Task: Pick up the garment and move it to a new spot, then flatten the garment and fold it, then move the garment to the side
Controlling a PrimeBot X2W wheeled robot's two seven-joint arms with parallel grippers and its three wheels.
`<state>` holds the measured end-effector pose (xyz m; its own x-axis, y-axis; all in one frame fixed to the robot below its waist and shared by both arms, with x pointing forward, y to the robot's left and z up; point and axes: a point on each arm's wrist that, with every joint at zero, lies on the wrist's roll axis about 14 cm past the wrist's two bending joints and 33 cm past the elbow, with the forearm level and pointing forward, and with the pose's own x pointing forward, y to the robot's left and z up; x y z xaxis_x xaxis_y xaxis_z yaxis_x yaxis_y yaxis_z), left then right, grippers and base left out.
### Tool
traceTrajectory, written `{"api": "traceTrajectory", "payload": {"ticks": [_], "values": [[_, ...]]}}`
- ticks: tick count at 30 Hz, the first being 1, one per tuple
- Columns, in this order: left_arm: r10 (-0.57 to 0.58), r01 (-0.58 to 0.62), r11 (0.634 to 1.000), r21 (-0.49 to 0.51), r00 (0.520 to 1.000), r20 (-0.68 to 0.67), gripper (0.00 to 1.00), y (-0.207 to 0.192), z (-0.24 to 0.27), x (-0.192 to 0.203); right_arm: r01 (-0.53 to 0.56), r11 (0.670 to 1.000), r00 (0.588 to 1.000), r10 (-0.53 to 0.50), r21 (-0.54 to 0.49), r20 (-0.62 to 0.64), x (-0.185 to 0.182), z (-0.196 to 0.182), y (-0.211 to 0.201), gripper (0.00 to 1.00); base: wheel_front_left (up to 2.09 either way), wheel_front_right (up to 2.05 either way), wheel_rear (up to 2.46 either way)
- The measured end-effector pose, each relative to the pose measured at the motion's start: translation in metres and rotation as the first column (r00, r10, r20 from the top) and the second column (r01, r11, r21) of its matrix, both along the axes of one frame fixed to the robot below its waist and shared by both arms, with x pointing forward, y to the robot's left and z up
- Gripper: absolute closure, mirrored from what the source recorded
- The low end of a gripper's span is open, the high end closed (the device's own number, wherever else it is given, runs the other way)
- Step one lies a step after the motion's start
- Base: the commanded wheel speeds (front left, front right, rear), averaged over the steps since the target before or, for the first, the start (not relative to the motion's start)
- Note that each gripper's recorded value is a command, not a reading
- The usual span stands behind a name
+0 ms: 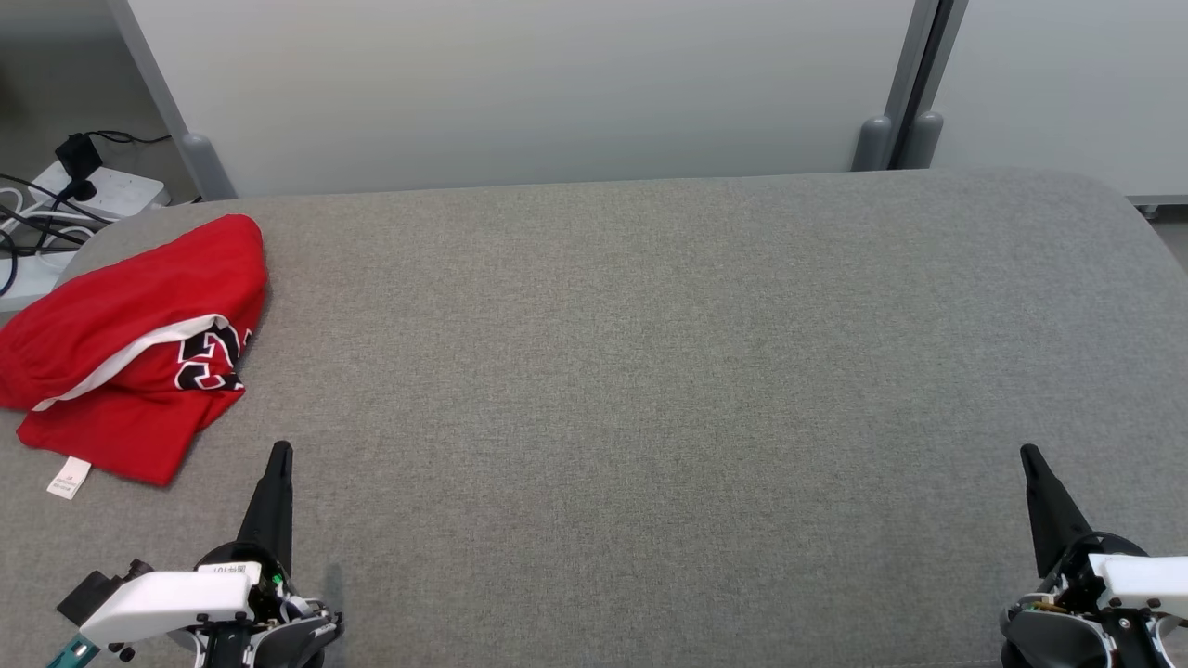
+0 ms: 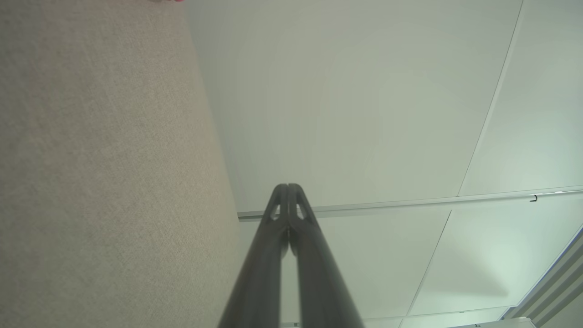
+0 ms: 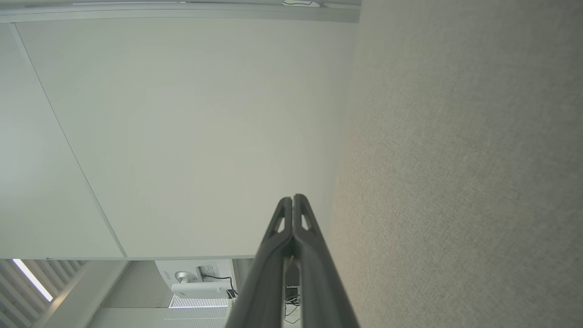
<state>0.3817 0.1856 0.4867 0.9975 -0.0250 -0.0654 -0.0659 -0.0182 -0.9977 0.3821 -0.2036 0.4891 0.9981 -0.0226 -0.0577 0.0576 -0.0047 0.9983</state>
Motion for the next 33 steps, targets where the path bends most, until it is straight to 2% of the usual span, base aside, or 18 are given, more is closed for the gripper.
{"api": "traceTrajectory", "payload": {"ticks": [33], "values": [[0.0, 0.0, 1.0, 0.0, 1.0, 0.0, 1.0, 0.0, 0.0, 0.0, 0.0, 1.0, 1.0, 0.0, 0.0, 0.0, 0.0, 0.0, 0.0, 1.0, 0.0, 0.0, 0.0]]}}
